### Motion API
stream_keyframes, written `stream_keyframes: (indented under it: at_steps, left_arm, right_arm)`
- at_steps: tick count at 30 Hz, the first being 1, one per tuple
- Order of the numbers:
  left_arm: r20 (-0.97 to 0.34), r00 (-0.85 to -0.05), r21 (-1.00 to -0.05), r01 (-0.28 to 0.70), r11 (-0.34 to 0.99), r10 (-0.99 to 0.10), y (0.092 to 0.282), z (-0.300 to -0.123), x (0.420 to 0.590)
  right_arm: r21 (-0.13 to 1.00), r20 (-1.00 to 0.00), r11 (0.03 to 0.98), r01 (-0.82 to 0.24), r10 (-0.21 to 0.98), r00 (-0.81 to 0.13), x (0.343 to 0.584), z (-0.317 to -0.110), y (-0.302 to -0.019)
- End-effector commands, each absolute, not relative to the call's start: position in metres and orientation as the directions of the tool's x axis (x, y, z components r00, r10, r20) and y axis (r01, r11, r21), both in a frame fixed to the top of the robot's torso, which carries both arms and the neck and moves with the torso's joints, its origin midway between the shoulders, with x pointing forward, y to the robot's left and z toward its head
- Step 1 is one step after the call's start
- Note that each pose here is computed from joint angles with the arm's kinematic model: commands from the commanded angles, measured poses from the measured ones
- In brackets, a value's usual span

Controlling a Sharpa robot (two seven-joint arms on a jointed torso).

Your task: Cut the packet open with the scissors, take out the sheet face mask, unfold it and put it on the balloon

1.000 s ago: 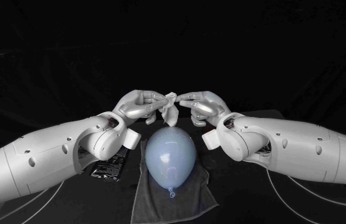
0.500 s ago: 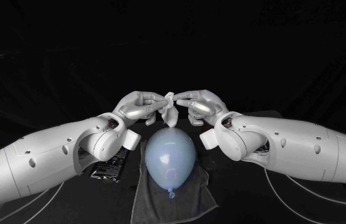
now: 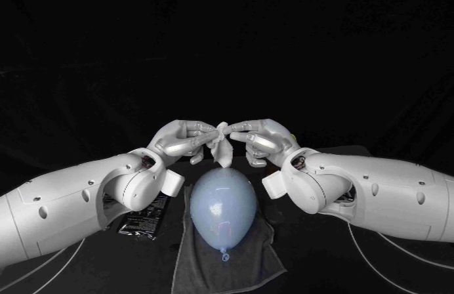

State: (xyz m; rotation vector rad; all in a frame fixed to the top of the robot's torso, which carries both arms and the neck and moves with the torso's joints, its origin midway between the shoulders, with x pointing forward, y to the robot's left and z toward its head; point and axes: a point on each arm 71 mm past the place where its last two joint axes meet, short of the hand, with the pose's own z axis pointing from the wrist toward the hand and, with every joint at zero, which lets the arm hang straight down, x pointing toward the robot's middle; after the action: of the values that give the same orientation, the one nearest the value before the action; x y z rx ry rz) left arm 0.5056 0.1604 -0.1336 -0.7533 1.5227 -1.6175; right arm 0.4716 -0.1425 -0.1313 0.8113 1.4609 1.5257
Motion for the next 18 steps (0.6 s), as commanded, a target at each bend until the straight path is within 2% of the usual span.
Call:
stream_keyframes:
  at_steps: [1,13,18]
  left_arm:
    - [-0.068,-0.532,-0.991,0.132,-0.002,-0.844,0.1588,-0.1326,0.5053]
    - [-0.063,-0.539,-0.992,0.126,-0.007,-0.840,0.1579,-0.1330,0.5045]
    - [-0.051,-0.547,-0.994,0.111,-0.013,-0.835,0.1580,-0.1341,0.5051]
  right_arm:
    - [0.989,-0.103,0.044,-0.144,0.897,-0.430,0.4714,-0.1307,-0.1426]
    - [0.988,-0.136,0.095,-0.122,0.909,-0.393,0.4742,-0.1337,-0.1472]
    - [0.980,-0.179,0.132,-0.150,0.911,-0.372,0.4774,-0.1334,-0.1511]
